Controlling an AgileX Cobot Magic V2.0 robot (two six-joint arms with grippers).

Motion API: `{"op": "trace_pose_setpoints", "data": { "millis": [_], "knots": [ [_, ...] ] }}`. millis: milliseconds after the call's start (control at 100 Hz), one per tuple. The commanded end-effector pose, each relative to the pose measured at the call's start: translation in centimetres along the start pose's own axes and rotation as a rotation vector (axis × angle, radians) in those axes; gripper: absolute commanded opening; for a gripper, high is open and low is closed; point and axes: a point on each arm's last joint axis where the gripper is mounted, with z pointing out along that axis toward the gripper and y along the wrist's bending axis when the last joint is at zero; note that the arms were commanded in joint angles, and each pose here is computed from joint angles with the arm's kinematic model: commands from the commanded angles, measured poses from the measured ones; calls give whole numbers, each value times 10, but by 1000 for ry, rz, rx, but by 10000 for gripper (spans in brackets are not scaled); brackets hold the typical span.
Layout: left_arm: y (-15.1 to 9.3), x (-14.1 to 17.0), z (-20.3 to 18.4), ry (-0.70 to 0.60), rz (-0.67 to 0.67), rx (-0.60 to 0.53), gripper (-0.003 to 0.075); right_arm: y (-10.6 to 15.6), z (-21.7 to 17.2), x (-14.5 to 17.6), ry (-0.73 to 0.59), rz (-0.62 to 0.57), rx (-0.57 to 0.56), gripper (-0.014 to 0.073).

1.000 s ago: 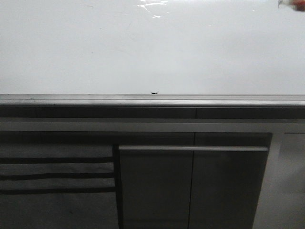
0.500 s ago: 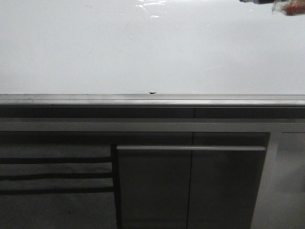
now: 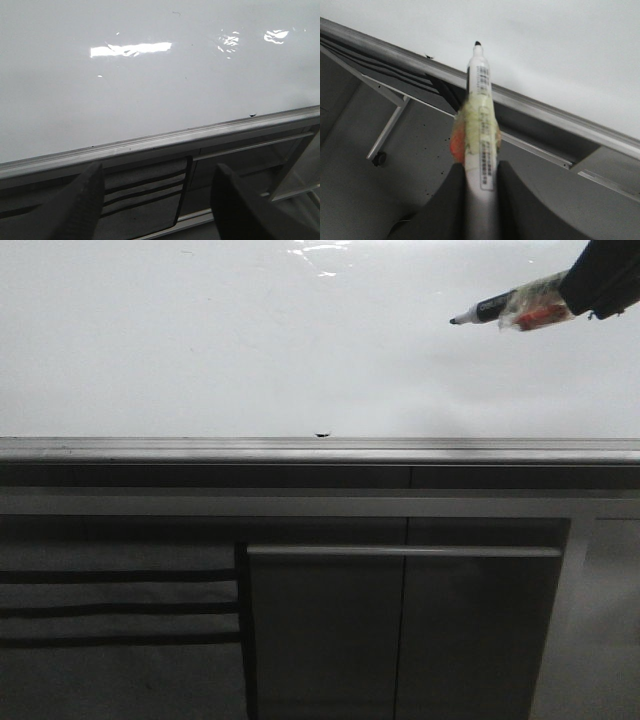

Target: Write number 0 on whiteboard

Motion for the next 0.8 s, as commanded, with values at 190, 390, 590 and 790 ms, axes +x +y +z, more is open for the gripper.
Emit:
{"op": "trace_pose_setpoints", "data": {
  "millis": [190,390,590,790],
  "knots": [
    [0,-13,8,-60,-24,3,421,23,6,-38,-57,-140,-65,36],
    [0,-13,11,-52,-19,0,421,21,15,-54,-65,-144,-64,36],
    [0,-14,11,-59,-6,-5,421,15,32,-65,-48,-143,-56,36],
    [0,-15,11,-72,-6,-4,421,11,62,-76,4,-140,-72,36]
  ]
}}
